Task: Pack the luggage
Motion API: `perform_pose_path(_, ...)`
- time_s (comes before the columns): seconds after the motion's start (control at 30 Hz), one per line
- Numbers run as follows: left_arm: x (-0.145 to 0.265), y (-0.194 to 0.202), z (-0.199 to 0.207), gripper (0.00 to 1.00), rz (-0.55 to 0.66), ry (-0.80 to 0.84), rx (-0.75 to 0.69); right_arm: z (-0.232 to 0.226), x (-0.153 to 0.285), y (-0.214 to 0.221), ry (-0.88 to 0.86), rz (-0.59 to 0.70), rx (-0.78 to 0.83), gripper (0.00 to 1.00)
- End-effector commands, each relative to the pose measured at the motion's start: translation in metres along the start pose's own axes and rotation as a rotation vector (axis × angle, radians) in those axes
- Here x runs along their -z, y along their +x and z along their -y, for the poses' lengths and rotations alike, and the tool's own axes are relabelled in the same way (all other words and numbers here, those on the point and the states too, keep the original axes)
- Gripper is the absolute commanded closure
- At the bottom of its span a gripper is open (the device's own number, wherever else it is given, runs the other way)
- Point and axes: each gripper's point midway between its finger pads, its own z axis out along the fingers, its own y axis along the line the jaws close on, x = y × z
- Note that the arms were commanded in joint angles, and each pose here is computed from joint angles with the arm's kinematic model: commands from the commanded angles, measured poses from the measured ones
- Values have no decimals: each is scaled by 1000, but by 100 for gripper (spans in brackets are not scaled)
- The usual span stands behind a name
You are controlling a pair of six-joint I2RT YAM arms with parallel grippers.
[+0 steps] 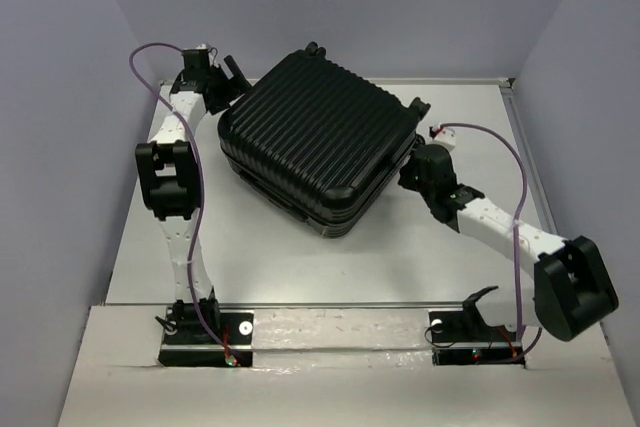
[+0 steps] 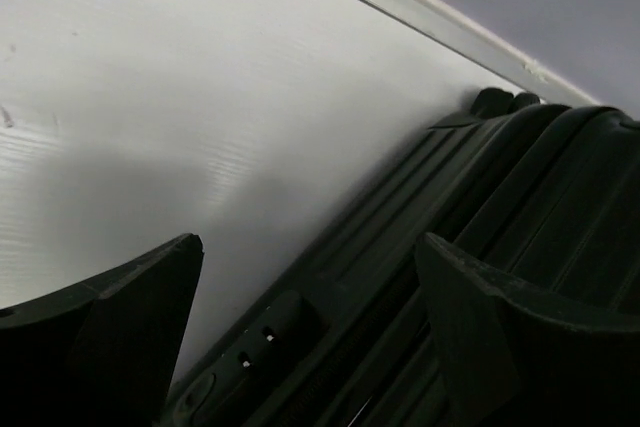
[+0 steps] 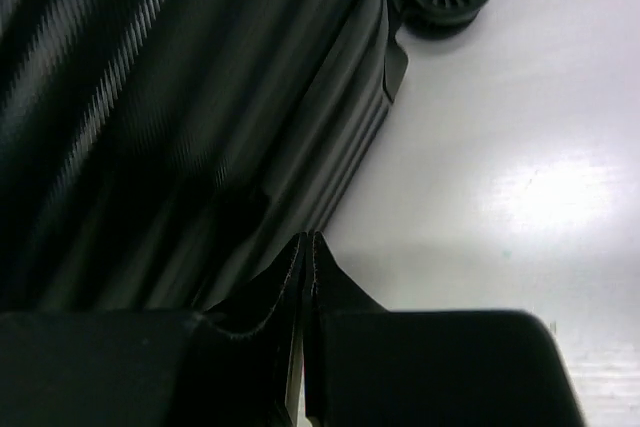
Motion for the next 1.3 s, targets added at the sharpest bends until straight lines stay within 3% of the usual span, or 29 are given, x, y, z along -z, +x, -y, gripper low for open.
perform_pose_path(0.0,12,18,29,1,-13,98,-33,-48,-26,-45,-166,32,35,93)
perform_pose_path(0.13,24,66,29,1,-45,132,-10,-71,-52,-45,-244,-22,58,93)
perform_pose_path(0.37,82,106,12,1,-13,104,42,-141,-68,-59,-501,-91,92,93)
perform_pose_path(0.4,100,101,20,1,20,125,50,-151,-73,-48,-560,-142,105,91)
perform_pose_path(0.47,124,109,18,1,61,136,55,-177,-74,-67,-642,-132,119,86)
perform_pose_path(0.57,157,117,17,1,120,148,66,-197,-89,-73,-671,-203,147,69)
perform_pose_path(0.6,165,120,16,1,133,151,69,-198,-98,-66,-672,-233,155,51)
perform_pose_path(0.7,192,121,15,1,193,159,58,-201,-101,-89,-639,-209,150,22)
perform_pose_path(0.83,221,108,24,1,264,172,38,-197,-100,-107,-622,-204,156,8)
perform_pose_path(1.1,292,47,19,1,530,19,-6,-159,-81,-171,-524,-103,135,9)
perform_pose_path(1.2,299,49,15,1,554,9,-1,-148,-65,-178,-508,-70,175,16)
perform_pose_path(1.27,295,57,9,1,542,1,6,-143,-55,-179,-495,-53,198,26)
